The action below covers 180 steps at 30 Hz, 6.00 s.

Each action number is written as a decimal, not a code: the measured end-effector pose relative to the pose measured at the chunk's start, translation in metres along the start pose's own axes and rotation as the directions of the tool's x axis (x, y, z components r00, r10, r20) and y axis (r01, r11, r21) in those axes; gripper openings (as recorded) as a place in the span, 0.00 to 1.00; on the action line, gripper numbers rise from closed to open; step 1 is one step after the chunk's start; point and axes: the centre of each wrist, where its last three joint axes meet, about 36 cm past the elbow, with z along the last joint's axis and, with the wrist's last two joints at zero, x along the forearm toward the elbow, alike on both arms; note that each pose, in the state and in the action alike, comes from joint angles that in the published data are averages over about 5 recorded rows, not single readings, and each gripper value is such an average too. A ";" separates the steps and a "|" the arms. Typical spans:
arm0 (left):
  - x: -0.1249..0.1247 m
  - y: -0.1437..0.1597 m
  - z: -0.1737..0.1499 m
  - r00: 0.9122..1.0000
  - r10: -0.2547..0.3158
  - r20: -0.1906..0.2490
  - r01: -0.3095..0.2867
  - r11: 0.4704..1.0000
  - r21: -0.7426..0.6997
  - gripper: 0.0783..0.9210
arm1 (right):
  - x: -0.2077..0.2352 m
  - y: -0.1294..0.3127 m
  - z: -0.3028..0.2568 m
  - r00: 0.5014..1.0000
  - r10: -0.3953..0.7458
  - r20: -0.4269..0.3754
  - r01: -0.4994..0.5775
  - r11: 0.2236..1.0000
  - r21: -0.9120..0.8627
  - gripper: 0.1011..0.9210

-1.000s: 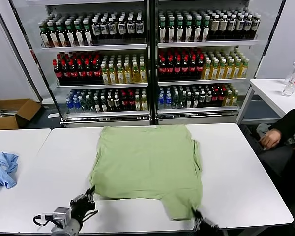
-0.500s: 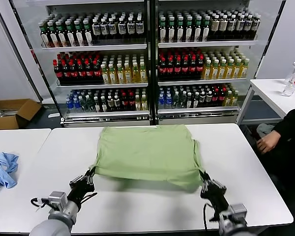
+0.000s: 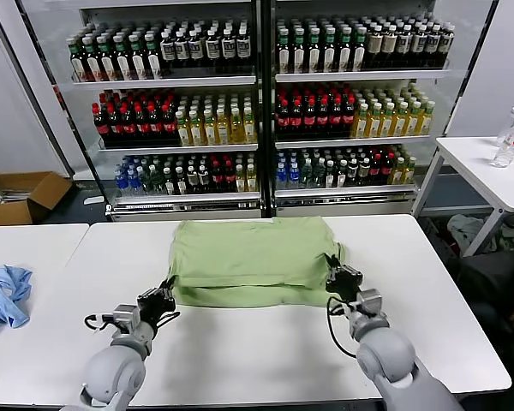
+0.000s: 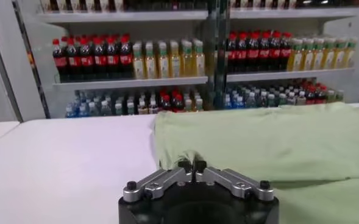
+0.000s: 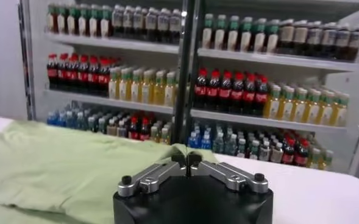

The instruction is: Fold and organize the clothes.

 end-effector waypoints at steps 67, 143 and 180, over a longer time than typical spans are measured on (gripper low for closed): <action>0.186 -0.029 0.017 0.993 0.023 -0.112 -0.025 1.000 -0.016 0.19 | 0.193 -0.031 0.003 0.979 0.077 -0.191 -0.074 0.997 0.023 0.45; -0.025 0.002 -0.031 0.985 0.168 0.029 -0.171 0.969 0.181 0.01 | -0.061 -0.061 -0.050 0.991 -0.045 -0.126 0.014 0.972 -0.234 0.01; 0.091 -0.033 0.019 0.996 0.080 -0.047 -0.078 0.996 0.041 0.52 | 0.149 -0.019 0.009 0.963 0.046 -0.264 -0.099 0.977 -0.190 0.59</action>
